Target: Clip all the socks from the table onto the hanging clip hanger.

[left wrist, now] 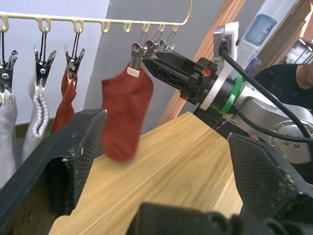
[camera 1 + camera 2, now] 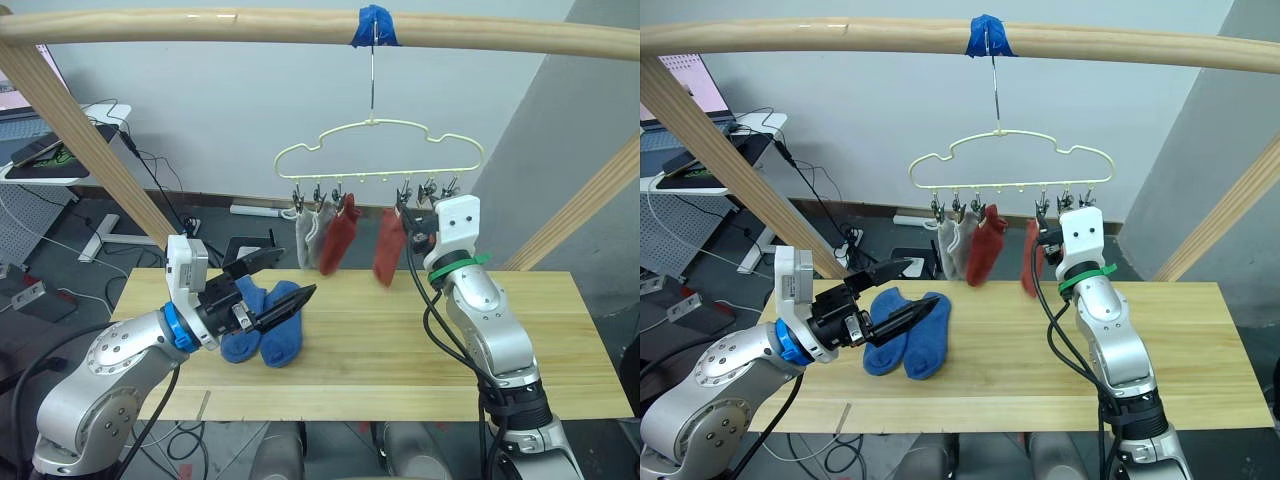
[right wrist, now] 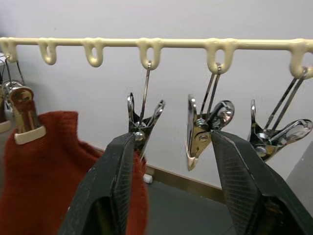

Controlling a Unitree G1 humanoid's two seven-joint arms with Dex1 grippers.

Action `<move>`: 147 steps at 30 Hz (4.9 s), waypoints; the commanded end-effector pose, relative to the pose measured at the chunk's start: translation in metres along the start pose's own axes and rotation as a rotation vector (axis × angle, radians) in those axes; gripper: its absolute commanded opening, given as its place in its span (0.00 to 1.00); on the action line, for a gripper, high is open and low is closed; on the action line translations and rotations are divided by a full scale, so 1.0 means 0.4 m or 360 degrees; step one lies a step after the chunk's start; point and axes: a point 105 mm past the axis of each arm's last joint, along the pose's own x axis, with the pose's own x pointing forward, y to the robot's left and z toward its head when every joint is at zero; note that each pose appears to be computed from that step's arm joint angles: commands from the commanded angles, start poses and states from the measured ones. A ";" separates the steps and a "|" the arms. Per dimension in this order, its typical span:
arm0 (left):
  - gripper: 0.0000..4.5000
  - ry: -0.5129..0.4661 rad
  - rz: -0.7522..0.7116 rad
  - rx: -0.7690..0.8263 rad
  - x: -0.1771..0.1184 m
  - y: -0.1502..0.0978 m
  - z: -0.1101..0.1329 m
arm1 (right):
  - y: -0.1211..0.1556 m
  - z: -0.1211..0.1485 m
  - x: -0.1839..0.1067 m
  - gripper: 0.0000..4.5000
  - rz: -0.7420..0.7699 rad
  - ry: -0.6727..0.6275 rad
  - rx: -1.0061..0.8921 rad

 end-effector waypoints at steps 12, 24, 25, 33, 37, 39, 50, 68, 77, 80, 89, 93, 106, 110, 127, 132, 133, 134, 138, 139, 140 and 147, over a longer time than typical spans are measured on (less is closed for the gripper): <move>1.00 -0.0066 -0.0025 0.0096 0.015 -0.010 0.028 | -0.027 0.025 0.011 0.57 -0.0099 -0.0055 0.0006; 1.00 -0.0074 -0.0017 0.0104 0.021 -0.010 0.028 | -0.026 0.026 0.031 0.44 -0.0117 -0.0065 0.0017; 1.00 -0.0073 -0.0016 0.0105 0.021 -0.010 0.028 | -0.025 0.026 0.032 0.44 -0.0116 -0.0067 0.0018; 1.00 -0.0076 -0.0014 0.0112 0.024 -0.009 0.028 | -0.024 0.037 0.049 0.44 -0.0131 -0.0094 0.0021; 1.00 -0.0078 -0.0014 0.0112 0.025 -0.010 0.027 | -0.021 0.049 0.053 0.44 -0.0132 -0.0122 0.0024; 1.00 -0.0079 -0.0015 0.0111 0.026 -0.011 0.026 | -0.018 0.052 0.054 0.44 -0.0130 -0.0131 0.0026; 1.00 -0.0087 -0.0019 0.0115 0.032 -0.010 0.027 | -0.006 0.056 0.065 0.44 -0.0118 -0.0140 0.0054; 1.00 -0.0090 -0.0013 0.0122 0.035 -0.014 0.023 | 0.004 0.056 0.084 0.44 -0.0104 -0.0124 0.0152; 1.00 -0.0096 -0.0015 0.0118 0.037 -0.017 0.021 | 0.003 0.051 0.082 0.03 -0.0099 -0.0114 0.0168; 1.00 -0.0092 -0.0016 0.0108 0.038 -0.018 0.015 | -0.005 0.053 0.077 0.03 -0.0074 -0.0109 0.0187; 1.00 0.0339 0.0380 0.0020 -0.029 0.114 -0.159 | 0.009 0.058 0.051 0.03 0.0556 0.0170 0.0386; 1.00 0.0585 0.0391 0.0089 -0.055 0.161 -0.256 | 0.005 0.069 0.036 0.03 0.0749 0.0306 0.0381; 1.00 0.0931 0.0644 0.0335 -0.087 0.352 -0.385 | -0.014 0.071 0.025 0.03 0.0754 0.0407 0.0371; 1.00 0.0929 0.0847 0.0258 -0.136 0.420 -0.394 | -0.026 0.074 0.021 0.03 0.0705 0.0407 0.0376; 0.87 0.1092 0.0817 -0.0105 -0.132 0.404 -0.508 | -0.032 0.080 0.025 0.03 0.0662 0.0402 0.0394; 0.54 0.1122 0.0784 -0.0091 -0.146 0.396 -0.515 | -0.033 0.079 0.029 0.03 0.0654 0.0401 0.0399; 0.47 0.1131 0.0774 -0.0064 -0.149 0.395 -0.515 | -0.032 0.077 0.030 0.03 0.0653 0.0401 0.0401; 0.42 0.1139 0.0767 -0.0045 -0.151 0.394 -0.515 | -0.031 0.076 0.032 0.03 0.0652 0.0401 0.0402; 0.15 0.1060 0.0788 0.0032 -0.153 0.404 -0.491 | -0.027 0.072 0.037 0.03 0.0654 0.0396 0.0410; 0.08 0.1041 0.0779 0.0076 -0.150 0.406 -0.481 | -0.026 0.072 0.039 0.03 0.0656 0.0394 0.0413; 0.03 0.1028 0.0772 0.0107 -0.148 0.407 -0.474 | -0.025 0.072 0.039 0.03 0.0657 0.0392 0.0416; 0.01 0.0398 0.0671 0.0109 -0.095 0.386 -0.258 | -0.032 0.072 0.048 0.03 0.0674 0.0405 0.0551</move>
